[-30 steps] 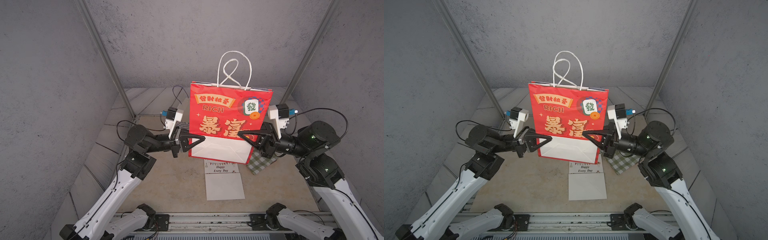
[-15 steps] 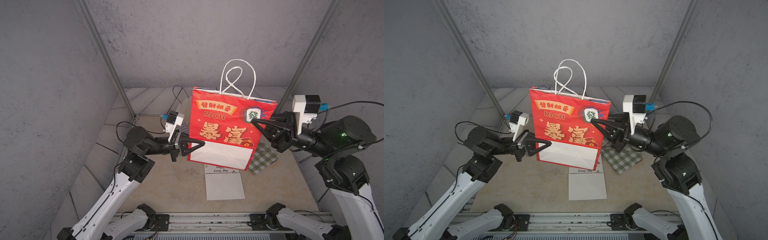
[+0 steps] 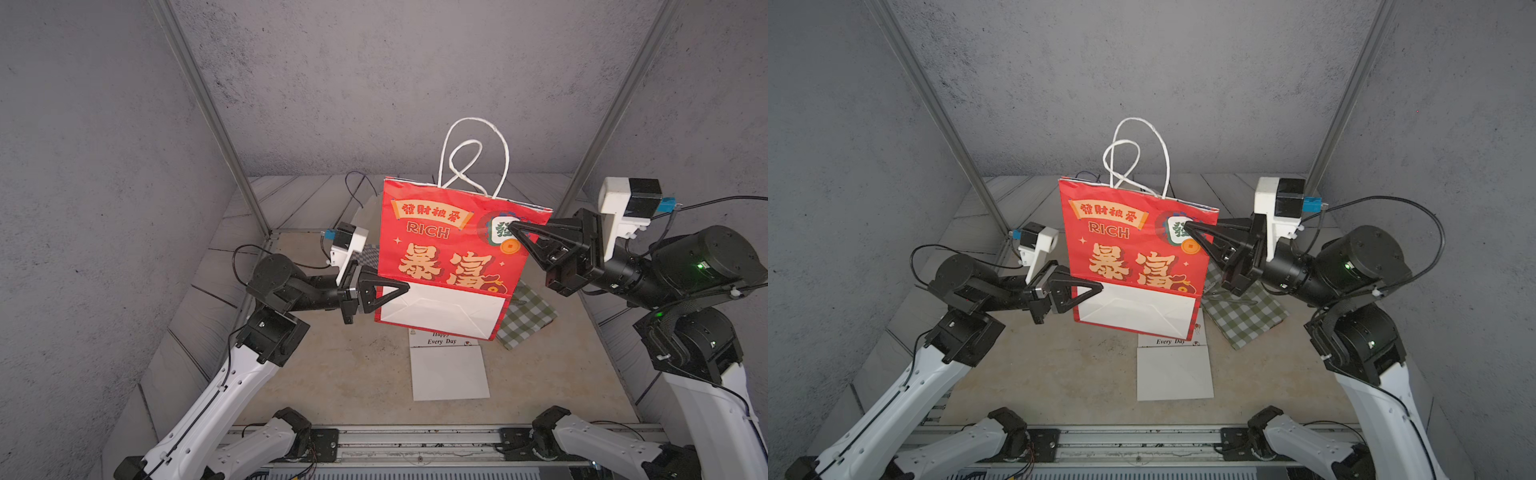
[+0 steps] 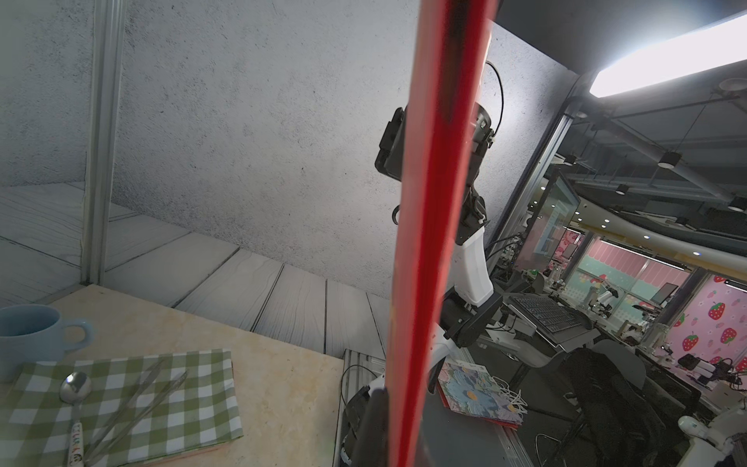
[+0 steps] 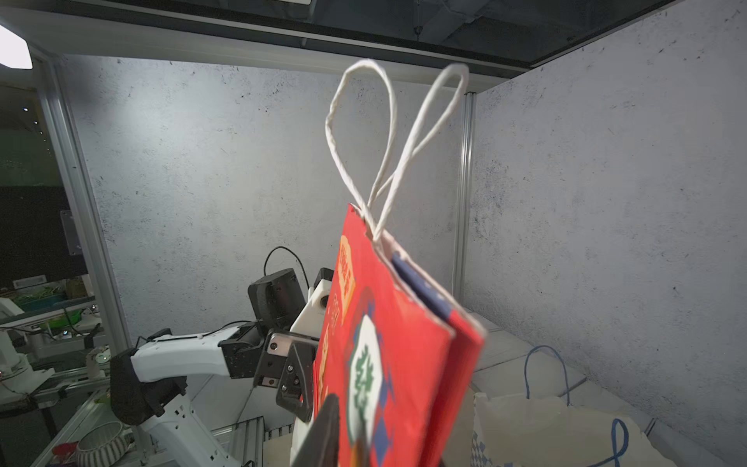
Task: Put away the paper bag
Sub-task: Press the paper bag.
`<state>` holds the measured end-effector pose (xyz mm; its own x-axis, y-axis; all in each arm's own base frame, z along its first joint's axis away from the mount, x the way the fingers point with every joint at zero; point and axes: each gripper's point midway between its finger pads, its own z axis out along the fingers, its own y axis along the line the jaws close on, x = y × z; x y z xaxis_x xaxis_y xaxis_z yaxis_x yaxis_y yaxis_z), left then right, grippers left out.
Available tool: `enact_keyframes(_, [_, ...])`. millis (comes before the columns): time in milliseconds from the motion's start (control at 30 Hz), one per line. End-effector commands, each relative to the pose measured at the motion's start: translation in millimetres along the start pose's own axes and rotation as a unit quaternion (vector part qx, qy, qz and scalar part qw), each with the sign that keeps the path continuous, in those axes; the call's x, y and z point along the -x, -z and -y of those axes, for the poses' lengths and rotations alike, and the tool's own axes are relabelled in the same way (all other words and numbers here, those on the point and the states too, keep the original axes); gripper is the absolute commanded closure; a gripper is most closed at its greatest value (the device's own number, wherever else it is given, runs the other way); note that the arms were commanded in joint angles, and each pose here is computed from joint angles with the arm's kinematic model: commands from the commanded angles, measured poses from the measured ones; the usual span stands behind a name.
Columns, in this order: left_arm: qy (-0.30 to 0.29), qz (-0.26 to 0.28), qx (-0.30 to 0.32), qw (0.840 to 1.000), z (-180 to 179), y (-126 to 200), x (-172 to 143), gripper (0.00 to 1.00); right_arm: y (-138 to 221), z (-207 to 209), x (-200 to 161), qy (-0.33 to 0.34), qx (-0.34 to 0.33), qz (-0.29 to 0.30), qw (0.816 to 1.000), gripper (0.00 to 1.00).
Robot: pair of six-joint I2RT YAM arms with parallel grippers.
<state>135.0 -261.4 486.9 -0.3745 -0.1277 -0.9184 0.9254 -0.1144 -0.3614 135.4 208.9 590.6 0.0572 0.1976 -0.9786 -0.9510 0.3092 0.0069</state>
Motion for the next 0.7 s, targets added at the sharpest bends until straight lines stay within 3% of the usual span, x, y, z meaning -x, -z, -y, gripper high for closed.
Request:
enact_keyframes(0, [-0.015, 0.001, -0.009, 1.0, 8, 2, 0, 1.0, 3, -4, 17, 0.026, -0.002, 0.019, 0.999, 1.0])
enact_keyframes(67, [-0.013, 0.0, -0.01, 1.0, 7, 1, -1, 1.0, 3, -4, 23, 0.026, -0.003, 0.026, 0.999, 1.0])
enact_keyframes(100, [-0.013, -0.001, -0.009, 1.0, 7, 1, -2, 1.0, 3, -3, 25, 0.025, -0.006, 0.03, 0.999, 0.95])
enact_keyframes(133, [-0.013, 0.0, -0.009, 1.0, 7, 2, -2, 1.0, 3, -2, 27, 0.027, -0.01, 0.035, 0.999, 0.78])
enact_keyframes(167, [-0.013, 0.0, -0.009, 1.0, 7, 2, -2, 1.0, 3, -1, 30, 0.029, -0.014, 0.039, 0.999, 0.72])
enact_keyframes(267, [-0.011, -0.001, -0.009, 1.0, 6, 2, -3, 1.0, 3, 0, 38, 0.042, -0.019, 0.052, 0.998, 0.75])
enact_keyframes(367, [-0.012, 0.0, -0.009, 1.0, 7, 2, -3, 1.0, 2, 0, 45, 0.053, -0.016, 0.064, 0.996, 0.98])
enact_keyframes(400, [-0.013, 0.001, -0.007, 1.0, 7, 2, -3, 1.0, 2, -1, 48, 0.055, -0.013, 0.067, 0.996, 1.0])
enact_keyframes(467, [-0.014, 0.001, -0.007, 1.0, 6, 2, -3, 1.0, 1, -1, 51, 0.056, -0.013, 0.07, 0.996, 1.0])
enact_keyframes(533, [-0.015, 0.003, -0.005, 1.0, 6, 2, -2, 1.0, 1, -1, 53, 0.056, -0.014, 0.071, 0.996, 0.77])
enact_keyframes(567, [-0.016, 0.004, -0.005, 1.0, 6, 2, -1, 1.0, 1, -1, 53, 0.056, -0.015, 0.072, 0.996, 0.73])
enact_keyframes(667, [-0.015, 0.005, -0.005, 1.0, 6, 2, -1, 1.0, 0, 0, 54, 0.055, -0.015, 0.074, 0.996, 0.78])
